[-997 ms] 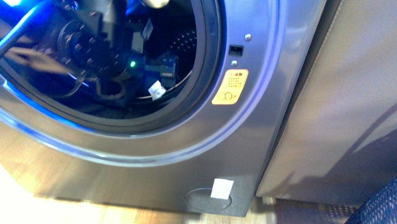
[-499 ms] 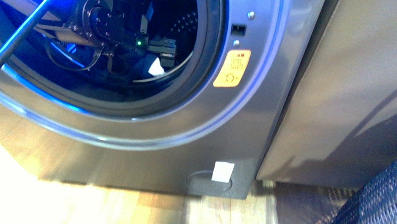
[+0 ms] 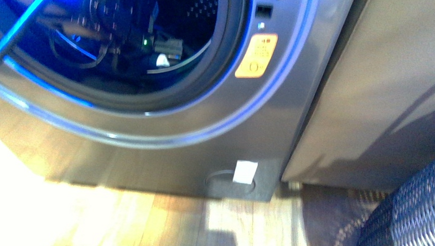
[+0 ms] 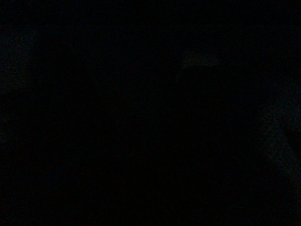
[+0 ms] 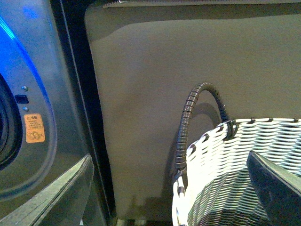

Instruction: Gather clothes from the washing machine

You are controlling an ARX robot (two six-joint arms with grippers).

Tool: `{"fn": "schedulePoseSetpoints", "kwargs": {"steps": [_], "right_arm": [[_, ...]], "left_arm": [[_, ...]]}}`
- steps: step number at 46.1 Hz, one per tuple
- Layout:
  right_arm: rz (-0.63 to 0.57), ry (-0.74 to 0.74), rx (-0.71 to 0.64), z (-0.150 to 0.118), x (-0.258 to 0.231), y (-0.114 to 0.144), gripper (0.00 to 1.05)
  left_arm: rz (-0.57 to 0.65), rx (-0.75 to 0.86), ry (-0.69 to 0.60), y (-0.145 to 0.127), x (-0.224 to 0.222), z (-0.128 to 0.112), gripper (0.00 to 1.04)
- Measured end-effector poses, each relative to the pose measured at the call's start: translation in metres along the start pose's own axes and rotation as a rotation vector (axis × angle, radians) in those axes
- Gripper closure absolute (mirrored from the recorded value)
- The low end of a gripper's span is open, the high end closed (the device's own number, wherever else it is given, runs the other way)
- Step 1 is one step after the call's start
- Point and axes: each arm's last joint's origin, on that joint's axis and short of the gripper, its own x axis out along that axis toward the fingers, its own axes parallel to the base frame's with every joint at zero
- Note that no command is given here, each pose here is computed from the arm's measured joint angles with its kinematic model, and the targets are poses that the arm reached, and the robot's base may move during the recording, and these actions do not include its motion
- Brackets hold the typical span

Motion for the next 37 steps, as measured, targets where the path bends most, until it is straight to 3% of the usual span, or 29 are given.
{"fn": "schedulePoseSetpoints", "kwargs": {"steps": [10,23,37], "right_arm": [[0.0,0.0,0.0,0.0,0.0,0.0,0.08],[0.0,0.0,0.0,-0.0001,0.0,0.0,0.08],[0.0,0.0,0.0,-0.0001,0.0,0.0,0.08]], "left_arm": [[-0.032,-0.038,0.037,-0.001,0.0021,-0.0007,0.07],[-0.05,-0.03,0.079,-0.0016,0.0012,-0.0036,0.47],[-0.075,-0.02,0.07,-0.0047,-0.006,-0.0045,0.69]]}}
